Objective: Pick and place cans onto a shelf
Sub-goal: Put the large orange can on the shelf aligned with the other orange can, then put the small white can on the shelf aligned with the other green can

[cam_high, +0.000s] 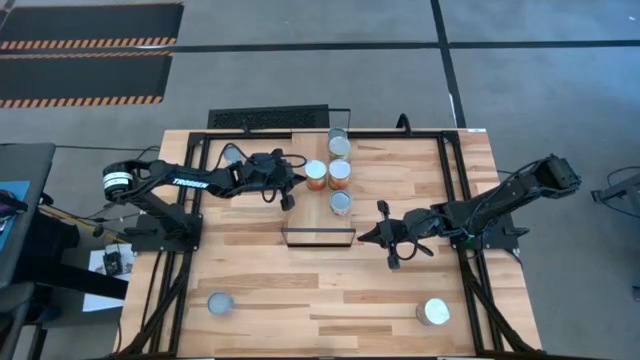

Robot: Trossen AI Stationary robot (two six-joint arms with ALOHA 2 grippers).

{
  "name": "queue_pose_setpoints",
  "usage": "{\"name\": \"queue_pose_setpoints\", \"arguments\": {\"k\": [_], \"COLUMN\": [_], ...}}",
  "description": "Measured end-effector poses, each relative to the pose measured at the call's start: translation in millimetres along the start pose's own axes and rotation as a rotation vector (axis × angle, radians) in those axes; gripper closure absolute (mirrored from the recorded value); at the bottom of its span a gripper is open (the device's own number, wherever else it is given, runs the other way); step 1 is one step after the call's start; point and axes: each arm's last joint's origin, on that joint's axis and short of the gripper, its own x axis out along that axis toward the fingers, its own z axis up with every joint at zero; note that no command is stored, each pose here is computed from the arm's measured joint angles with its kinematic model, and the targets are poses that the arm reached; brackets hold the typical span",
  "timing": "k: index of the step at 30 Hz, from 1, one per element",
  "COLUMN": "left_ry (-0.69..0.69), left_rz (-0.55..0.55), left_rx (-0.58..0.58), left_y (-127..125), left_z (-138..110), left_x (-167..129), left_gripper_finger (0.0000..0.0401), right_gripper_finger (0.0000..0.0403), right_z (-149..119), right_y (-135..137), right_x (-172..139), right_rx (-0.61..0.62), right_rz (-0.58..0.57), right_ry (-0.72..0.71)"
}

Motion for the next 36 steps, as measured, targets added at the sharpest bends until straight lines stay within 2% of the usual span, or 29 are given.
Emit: {"name": "queue_pose_setpoints", "arguments": {"k": [9, 19, 23, 28, 31, 36], "left_ry": [-0.058, -0.045, 0.058, 0.312, 0.448, 0.56], "left_rz": [-0.048, -0.079, 0.027, 0.243, 0.33, 0.435], "left_rx": [0.001, 0.002, -0.017, -0.016, -0.034, -0.113], "left_y": [-1, -7, -4, 8, 20, 51], "left_z": [7, -13, -17, -20, -23, -28], "left_x": [-8, -58, -80, -104, -111, -109], "left_gripper_finger": [0.0401, 0.0401, 0.0401, 0.0401, 0.0401, 0.0401], "right_gripper_finger": [0.0393, 0.0393, 0.0393, 0.0393, 0.0393, 0.0393], "right_z": [0, -2, -3, -3, -3, -4], "right_y": [0, -2, -6, -8, -8, -8], "right_x": [0, 0, 1, 1, 1, 1], "right_rx": [0.0, 0.001, 0.005, 0.008, 0.009, 0.03], "right_rz": [0.0, -0.014, -0.027, -0.038, -0.036, -0.032], "right_ry": [0.002, 0.017, 0.027, 0.034, 0.036, 0.043]}}
